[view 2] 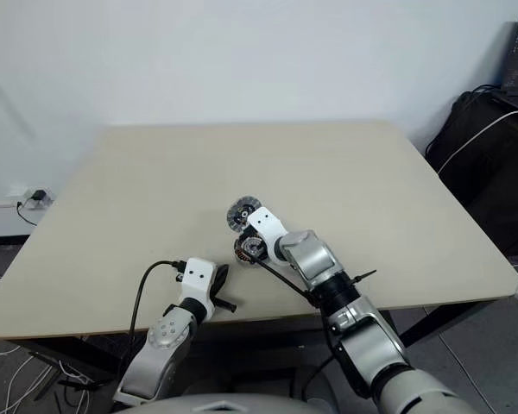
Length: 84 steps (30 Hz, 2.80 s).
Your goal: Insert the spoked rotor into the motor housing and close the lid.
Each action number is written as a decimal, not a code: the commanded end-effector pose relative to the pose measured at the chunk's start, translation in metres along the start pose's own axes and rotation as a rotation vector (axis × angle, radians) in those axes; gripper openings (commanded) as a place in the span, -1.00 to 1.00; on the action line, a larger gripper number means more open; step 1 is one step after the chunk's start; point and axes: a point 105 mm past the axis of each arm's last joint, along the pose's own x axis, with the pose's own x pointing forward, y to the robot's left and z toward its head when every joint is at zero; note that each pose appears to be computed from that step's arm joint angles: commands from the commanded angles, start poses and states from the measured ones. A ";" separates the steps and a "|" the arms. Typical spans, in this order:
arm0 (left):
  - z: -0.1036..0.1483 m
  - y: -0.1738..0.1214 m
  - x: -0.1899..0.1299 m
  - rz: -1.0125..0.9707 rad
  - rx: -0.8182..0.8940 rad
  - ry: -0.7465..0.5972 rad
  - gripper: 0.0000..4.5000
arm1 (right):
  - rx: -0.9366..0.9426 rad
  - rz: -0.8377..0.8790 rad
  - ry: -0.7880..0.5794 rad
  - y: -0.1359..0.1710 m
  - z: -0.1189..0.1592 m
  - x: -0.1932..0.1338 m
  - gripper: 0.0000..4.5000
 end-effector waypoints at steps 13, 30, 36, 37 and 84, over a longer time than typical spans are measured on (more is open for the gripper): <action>0.009 0.001 -0.003 -0.003 0.012 -0.032 -1.00 | 0.164 -0.275 -0.457 -0.038 -0.003 -0.076 -0.99; 0.005 -0.006 -0.001 -0.072 0.033 0.001 -1.00 | 0.754 -0.426 -0.326 -0.063 -0.100 -0.102 0.28; 0.004 -0.001 -0.004 -0.055 0.032 0.004 -1.00 | 0.910 -0.344 -0.346 -0.064 -0.099 -0.096 0.28; 0.004 -0.001 -0.004 -0.053 0.031 0.005 -1.00 | 0.932 -0.326 -0.351 -0.063 -0.097 -0.095 0.28; 0.005 0.001 -0.004 -0.023 0.022 -0.001 -1.00 | 1.334 -0.084 -0.349 -0.050 -0.090 -0.070 -0.80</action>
